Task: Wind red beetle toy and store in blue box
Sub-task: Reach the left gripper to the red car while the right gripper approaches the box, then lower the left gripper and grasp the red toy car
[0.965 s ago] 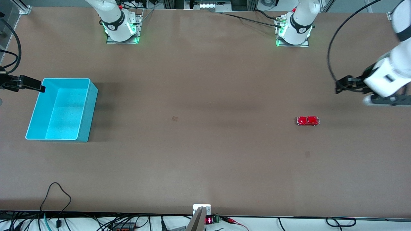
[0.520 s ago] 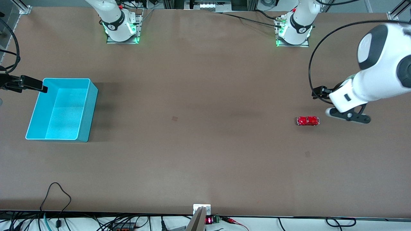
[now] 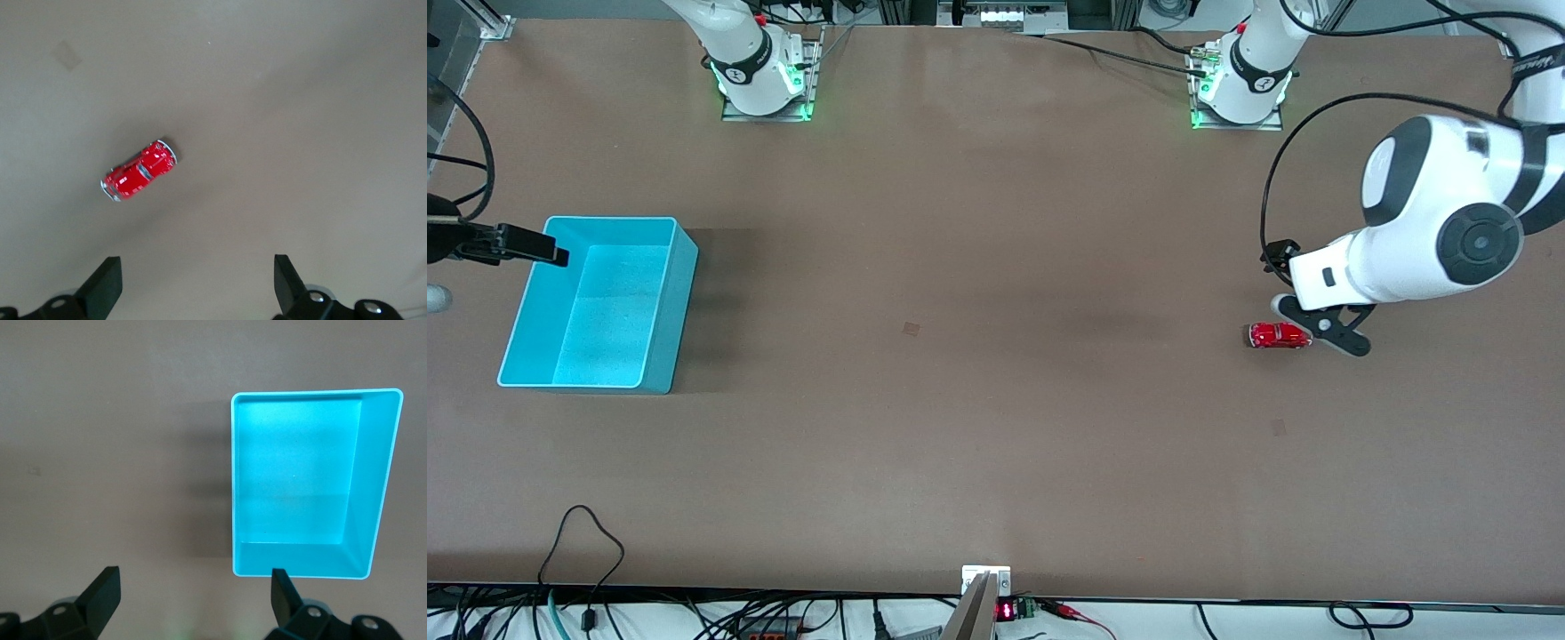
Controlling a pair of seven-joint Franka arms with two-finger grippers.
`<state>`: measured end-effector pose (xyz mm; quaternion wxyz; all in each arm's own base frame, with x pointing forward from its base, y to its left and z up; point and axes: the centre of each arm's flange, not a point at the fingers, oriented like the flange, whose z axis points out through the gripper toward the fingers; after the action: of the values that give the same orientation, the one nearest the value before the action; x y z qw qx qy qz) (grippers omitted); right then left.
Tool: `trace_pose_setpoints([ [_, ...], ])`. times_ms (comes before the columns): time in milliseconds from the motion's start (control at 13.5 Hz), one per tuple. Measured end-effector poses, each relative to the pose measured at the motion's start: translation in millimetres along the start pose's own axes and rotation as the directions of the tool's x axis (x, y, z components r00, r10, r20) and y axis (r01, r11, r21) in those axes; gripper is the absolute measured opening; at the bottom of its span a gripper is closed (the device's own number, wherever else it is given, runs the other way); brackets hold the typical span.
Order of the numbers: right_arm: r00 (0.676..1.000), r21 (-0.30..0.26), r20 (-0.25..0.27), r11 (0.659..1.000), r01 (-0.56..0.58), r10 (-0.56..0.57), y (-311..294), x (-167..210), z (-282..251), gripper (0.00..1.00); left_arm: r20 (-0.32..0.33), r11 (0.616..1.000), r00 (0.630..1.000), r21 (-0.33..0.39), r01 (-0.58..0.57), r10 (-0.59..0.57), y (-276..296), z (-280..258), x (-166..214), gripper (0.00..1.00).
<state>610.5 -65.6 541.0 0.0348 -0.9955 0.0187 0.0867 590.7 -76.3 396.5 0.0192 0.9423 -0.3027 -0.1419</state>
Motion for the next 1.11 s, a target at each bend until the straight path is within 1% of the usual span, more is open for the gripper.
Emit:
trace_pose_setpoints([
  [149, 1.0, 0.0, 0.007, 1.0, -0.002, 0.002, 1.0, 3.0, 5.0, 1.0, -0.007, 0.992, 0.992, 0.016, -0.123, 0.123, -5.8, 20.2, -0.3, 1.0],
  [223, 1.0, 0.0, 0.009, 1.0, -0.002, 0.002, 1.2, 3.9, 6.5, 1.0, -0.002, 0.979, 0.979, 0.041, -0.202, 0.202, -10.7, 31.0, -0.8, 1.0],
  [297, 1.0, 0.0, 0.013, 1.0, -0.002, 0.002, 1.3, 5.1, 8.8, 1.0, 0.011, 0.956, 0.959, 0.072, -0.284, 0.284, -15.6, 42.1, -0.8, 1.0],
  [371, 1.0, 0.0, 0.018, 1.0, -0.002, 0.002, 1.5, 6.5, 11.3, 1.0, 0.025, 0.927, 0.931, 0.087, -0.366, 0.365, -19.3, 53.0, 0.0, 1.0],
  [446, 1.0, 0.0, 0.022, 1.0, -0.003, 0.003, 1.7, 7.7, 13.7, 1.0, 0.037, 0.891, 0.895, 0.089, -0.446, 0.444, -22.1, 63.7, 1.7, 1.0],
  [594, 0.999, 0.0, 0.033, 1.0, -0.003, 0.003, 1.9, 10.7, 19.8, 1.0, 0.047, 0.796, 0.803, 0.108, -0.595, 0.594, -30.8, 85.3, 8.6, 1.0],
  [668, 0.999, 0.0, 0.042, 1.0, -0.002, 0.002, 1.7, 13.2, 25.1, 1.0, 0.04, 0.75, 0.758, 0.124, -0.65, 0.651, -38.1, 97.1, 10.2, 1.0],
  [743, 0.998, 0.0, 0.056, 1.0, -0.002, 0.002, 1.6, 16.5, 32.4, 1.0, 0.033, 0.71, 0.72, 0.136, -0.69, 0.693, -47.3, 112.3, 8.1, 1.0],
  [817, 0.998, 0.0, 0.069, 1.0, -0.001, 0.001, 1.4, 20.1, 40.2, 1.0, 0.029, 0.683, 0.693, 0.14, -0.717, 0.721, -54.3, 128.0, 3.6, 1.0],
  [965, 0.996, 0.001, 0.089, 1.0, 0.005, -0.005, -1.5, 24.9, 51.2, 1.0, 0.021, 0.659, 0.668, 0.145, -0.738, 0.744, -60.3, 152.9, -5.3, 1.0],
  [1114, 0.992, 0.002, 0.123, 1.0, 0.019, -0.019, -10.6, 23.7, 58.7, 1.0, 0.007, 0.637, 0.65, 0.189, -0.747, 0.76, -61.2, 166.1, -9.4, 1.0],
])
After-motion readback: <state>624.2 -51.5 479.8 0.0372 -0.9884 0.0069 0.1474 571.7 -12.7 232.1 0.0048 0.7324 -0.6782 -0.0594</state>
